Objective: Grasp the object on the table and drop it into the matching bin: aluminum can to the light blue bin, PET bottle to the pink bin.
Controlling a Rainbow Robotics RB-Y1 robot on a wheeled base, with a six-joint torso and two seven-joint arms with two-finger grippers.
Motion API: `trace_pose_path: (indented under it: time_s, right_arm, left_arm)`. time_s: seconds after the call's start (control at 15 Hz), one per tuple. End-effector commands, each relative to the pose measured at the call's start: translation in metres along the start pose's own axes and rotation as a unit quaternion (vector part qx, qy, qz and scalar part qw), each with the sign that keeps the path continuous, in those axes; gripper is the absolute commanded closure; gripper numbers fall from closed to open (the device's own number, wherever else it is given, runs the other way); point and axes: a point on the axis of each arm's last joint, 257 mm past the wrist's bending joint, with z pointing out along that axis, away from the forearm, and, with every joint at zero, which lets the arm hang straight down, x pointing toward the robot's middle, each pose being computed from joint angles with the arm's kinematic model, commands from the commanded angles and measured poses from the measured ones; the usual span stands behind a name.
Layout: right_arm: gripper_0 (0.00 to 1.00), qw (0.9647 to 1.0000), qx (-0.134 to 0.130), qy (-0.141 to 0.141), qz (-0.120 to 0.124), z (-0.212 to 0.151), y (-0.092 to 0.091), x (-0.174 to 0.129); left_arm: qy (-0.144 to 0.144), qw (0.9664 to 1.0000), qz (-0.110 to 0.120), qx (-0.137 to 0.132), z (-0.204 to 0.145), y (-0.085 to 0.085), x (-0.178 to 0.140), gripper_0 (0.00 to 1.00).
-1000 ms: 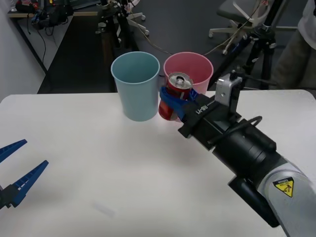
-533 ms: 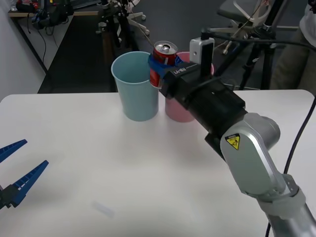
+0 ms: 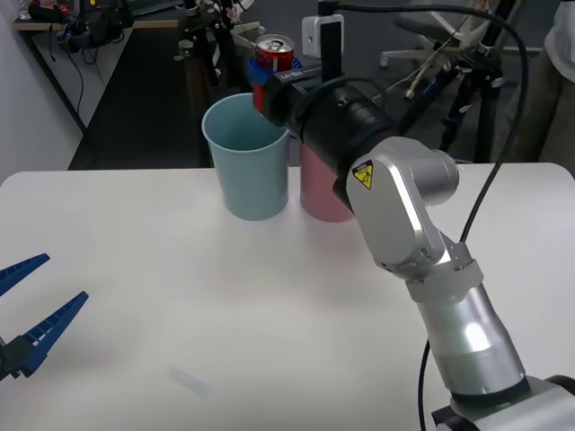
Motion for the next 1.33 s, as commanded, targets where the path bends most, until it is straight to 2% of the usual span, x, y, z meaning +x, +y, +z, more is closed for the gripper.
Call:
trace_pose_path:
  time_s: [0.07, 0.4, 0.8, 1.0, 1.07, 1.13, 1.33]
  right_arm:
    - [1.0, 0.9999, 0.005, 0.004, -0.009, 0.034, -0.004, 0.002]
    - [1.0, 0.9995, 0.008, 0.023, -0.021, 0.069, -0.005, 0.01]
    - [1.0, 0.9987, 0.008, 0.031, -0.04, 0.075, -0.006, 0.014]
    - [0.97, 0.9989, 0.007, 0.029, -0.037, 0.075, -0.006, 0.013]
    - [0.18, 0.9991, 0.007, 0.027, -0.033, 0.075, -0.006, 0.011]
    - [0.0, 0.9994, 0.004, 0.025, -0.023, 0.075, -0.006, 0.01]
    - [0.0, 0.9995, 0.0, 0.019, -0.025, 0.075, -0.005, 0.007]
  left_arm:
    - [0.0, 1.0, 0.0, 0.0, 0.0, 0.0, 0.0, 0.0]
    - [0.0, 1.0, 0.0, 0.0, 0.0, 0.0, 0.0, 0.0]
    - [0.0, 1.0, 0.0, 0.0, 0.0, 0.0, 0.0, 0.0]
    - [0.0, 1.0, 0.0, 0.0, 0.0, 0.0, 0.0, 0.0]
    - [0.0, 1.0, 0.0, 0.0, 0.0, 0.0, 0.0, 0.0]
    - [0.0, 1.0, 0.0, 0.0, 0.0, 0.0, 0.0, 0.0]
    - [0.0, 1.0, 0.0, 0.0, 0.0, 0.0, 0.0, 0.0]
